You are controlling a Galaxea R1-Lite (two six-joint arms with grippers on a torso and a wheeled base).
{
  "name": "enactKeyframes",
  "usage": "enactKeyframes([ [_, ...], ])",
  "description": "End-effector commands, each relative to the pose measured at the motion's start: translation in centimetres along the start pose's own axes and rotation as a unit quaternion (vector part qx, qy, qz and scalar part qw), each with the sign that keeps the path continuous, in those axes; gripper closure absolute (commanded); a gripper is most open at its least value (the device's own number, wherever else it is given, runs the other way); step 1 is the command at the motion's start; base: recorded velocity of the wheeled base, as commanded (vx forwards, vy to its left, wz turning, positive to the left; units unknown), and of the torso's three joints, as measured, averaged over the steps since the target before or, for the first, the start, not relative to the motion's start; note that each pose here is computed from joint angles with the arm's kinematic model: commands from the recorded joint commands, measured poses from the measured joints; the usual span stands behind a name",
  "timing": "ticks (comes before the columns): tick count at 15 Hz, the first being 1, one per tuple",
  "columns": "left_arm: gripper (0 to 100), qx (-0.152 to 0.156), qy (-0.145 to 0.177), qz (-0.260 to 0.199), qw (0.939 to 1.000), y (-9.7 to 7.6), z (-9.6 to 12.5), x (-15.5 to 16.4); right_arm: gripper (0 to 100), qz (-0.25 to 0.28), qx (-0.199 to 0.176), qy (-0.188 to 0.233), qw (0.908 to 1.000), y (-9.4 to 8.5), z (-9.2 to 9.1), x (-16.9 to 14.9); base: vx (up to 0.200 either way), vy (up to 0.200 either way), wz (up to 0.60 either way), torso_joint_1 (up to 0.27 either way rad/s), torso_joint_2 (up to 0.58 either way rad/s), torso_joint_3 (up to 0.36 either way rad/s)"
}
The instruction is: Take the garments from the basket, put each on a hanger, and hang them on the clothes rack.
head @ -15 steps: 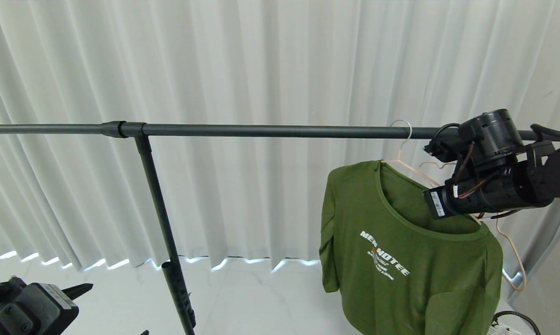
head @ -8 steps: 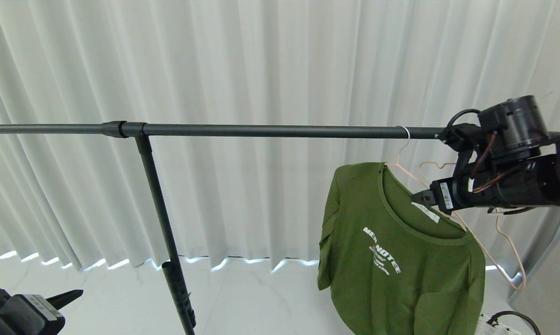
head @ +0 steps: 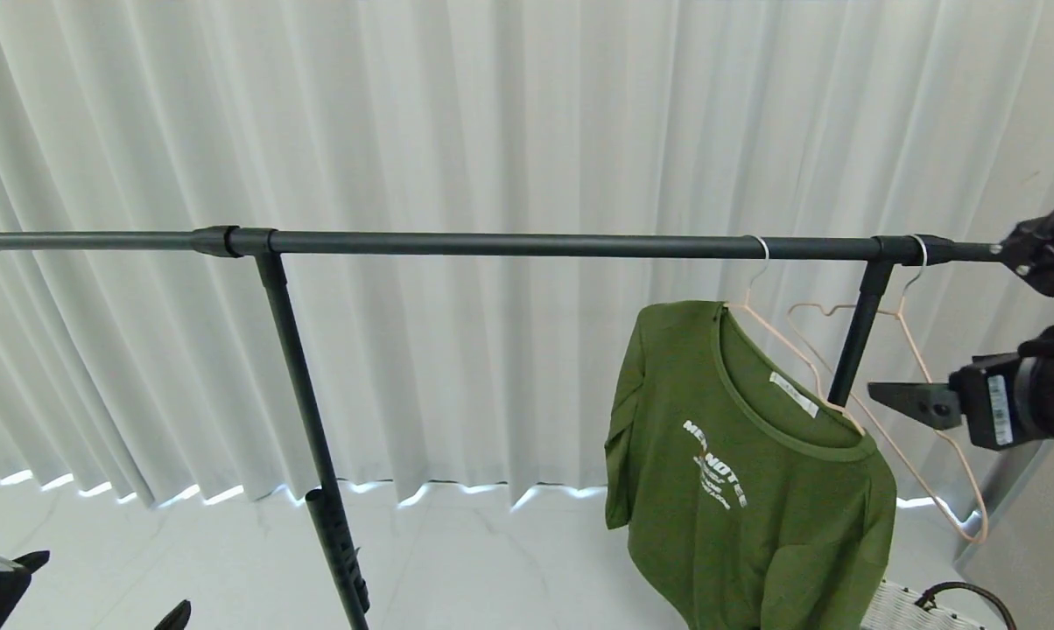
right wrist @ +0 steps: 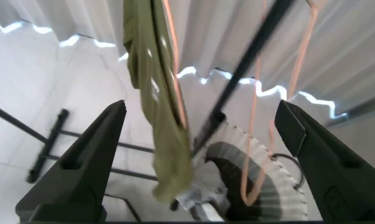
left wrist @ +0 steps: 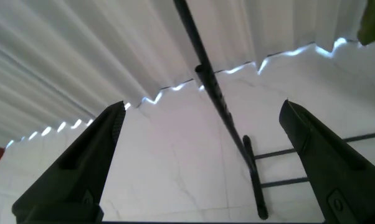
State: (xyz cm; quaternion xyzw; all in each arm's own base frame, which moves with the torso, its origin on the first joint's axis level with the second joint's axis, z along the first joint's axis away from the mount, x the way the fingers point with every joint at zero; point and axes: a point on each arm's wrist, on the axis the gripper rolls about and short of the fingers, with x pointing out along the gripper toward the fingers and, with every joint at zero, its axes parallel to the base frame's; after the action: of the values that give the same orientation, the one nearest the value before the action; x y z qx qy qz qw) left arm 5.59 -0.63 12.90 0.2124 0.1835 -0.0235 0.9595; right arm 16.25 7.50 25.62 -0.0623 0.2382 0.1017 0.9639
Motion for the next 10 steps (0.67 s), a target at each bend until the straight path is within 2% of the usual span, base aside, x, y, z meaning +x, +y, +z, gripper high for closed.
enactKeyframes([
  [1,0,-0.020,-0.007,0.042,0.9989,0.6,0.2,-0.5,0,-0.019,-0.009,-0.041,0.9989,-1.8,-2.8,-4.5,-0.200,0.000,0.00,0.012,0.00,-0.002],
  [5,0,-0.041,-0.002,0.096,0.9946,1.1,-0.2,-1.1,0,-0.059,-0.012,-0.068,0.9959,-3.2,-6.1,-7.6,-0.200,0.000,0.00,-0.002,0.00,0.004],
  [10,0,-0.044,-0.004,0.113,0.9927,1.2,-0.5,-1.4,0,-0.127,0.005,-0.077,0.9889,-4.0,-10.6,-9.7,-0.200,0.000,0.00,0.000,0.00,0.006],
])
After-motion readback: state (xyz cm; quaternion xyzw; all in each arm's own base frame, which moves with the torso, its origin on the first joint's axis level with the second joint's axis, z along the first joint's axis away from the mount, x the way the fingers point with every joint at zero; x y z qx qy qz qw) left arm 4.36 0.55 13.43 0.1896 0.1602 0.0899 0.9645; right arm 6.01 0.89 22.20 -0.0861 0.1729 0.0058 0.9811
